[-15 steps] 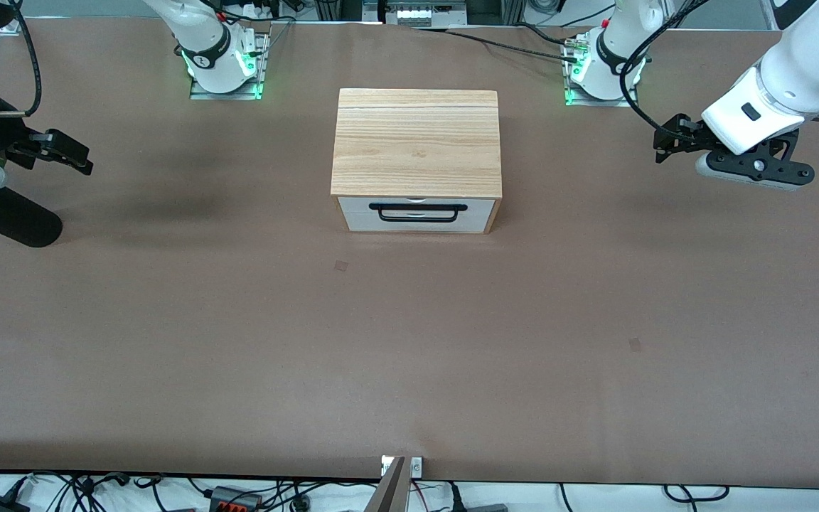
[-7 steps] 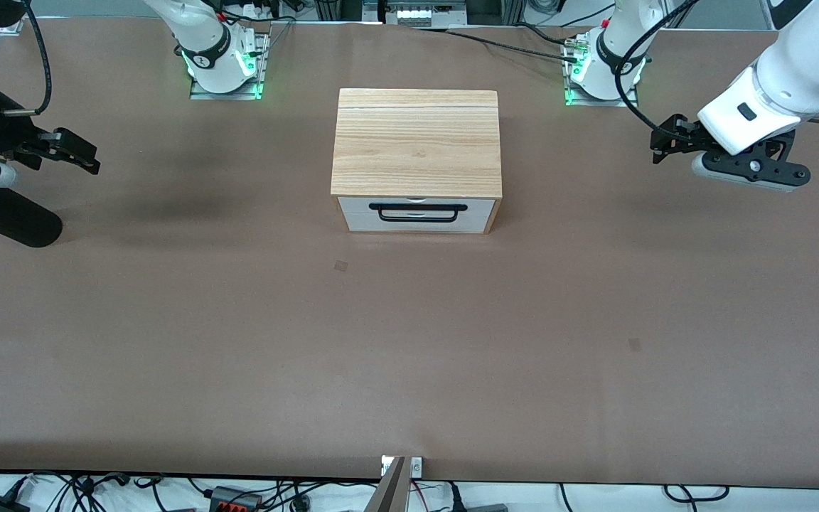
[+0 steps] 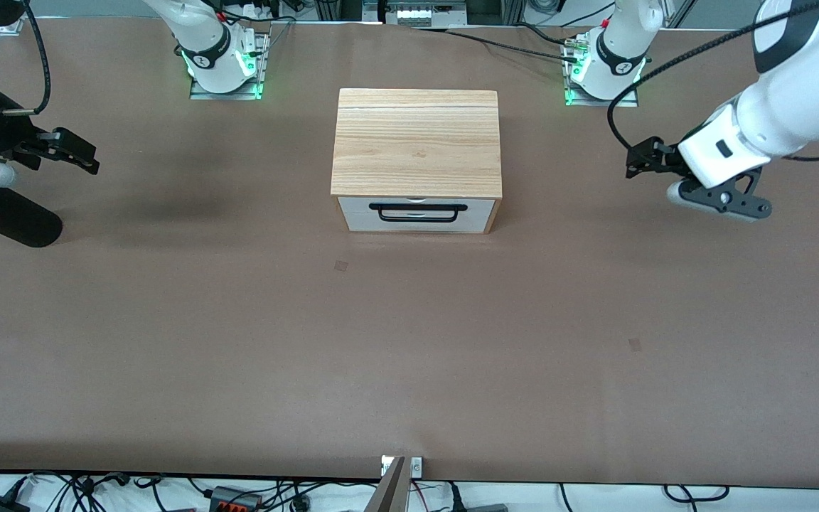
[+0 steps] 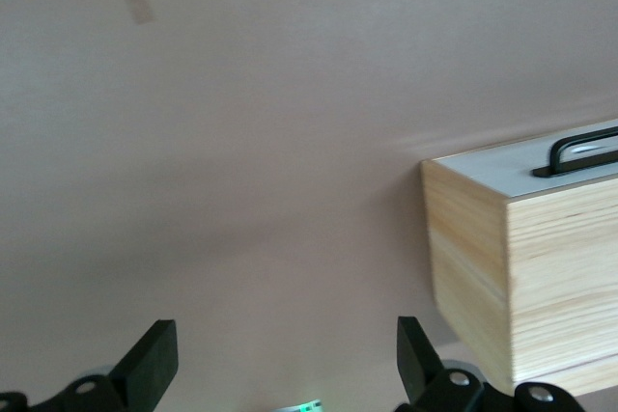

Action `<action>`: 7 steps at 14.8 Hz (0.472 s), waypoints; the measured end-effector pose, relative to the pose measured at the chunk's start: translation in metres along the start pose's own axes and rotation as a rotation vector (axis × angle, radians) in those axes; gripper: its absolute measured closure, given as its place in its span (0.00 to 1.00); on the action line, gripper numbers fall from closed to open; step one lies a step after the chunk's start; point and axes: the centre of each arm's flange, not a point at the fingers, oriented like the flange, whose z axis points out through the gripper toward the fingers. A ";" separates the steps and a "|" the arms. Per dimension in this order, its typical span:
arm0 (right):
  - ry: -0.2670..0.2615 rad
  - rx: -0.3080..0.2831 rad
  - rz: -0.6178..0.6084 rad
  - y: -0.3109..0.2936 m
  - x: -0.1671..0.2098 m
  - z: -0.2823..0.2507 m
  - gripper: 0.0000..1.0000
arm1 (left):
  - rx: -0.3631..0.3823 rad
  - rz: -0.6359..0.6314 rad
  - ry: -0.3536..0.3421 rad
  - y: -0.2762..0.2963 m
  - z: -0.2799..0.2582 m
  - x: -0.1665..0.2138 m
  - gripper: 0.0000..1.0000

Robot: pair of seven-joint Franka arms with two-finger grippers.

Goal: Pull top drawer with both arms simultaneously
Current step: 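Move the left gripper toward the drawer while the right gripper approaches too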

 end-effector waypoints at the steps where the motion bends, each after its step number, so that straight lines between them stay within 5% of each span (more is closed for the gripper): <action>1: -0.005 0.000 0.000 0.000 0.000 0.001 0.00 | -0.038 -0.002 -0.010 0.001 0.008 0.007 0.00; 7: -0.090 -0.004 0.000 0.000 -0.002 0.016 0.00 | -0.162 0.036 -0.023 0.038 0.051 0.044 0.00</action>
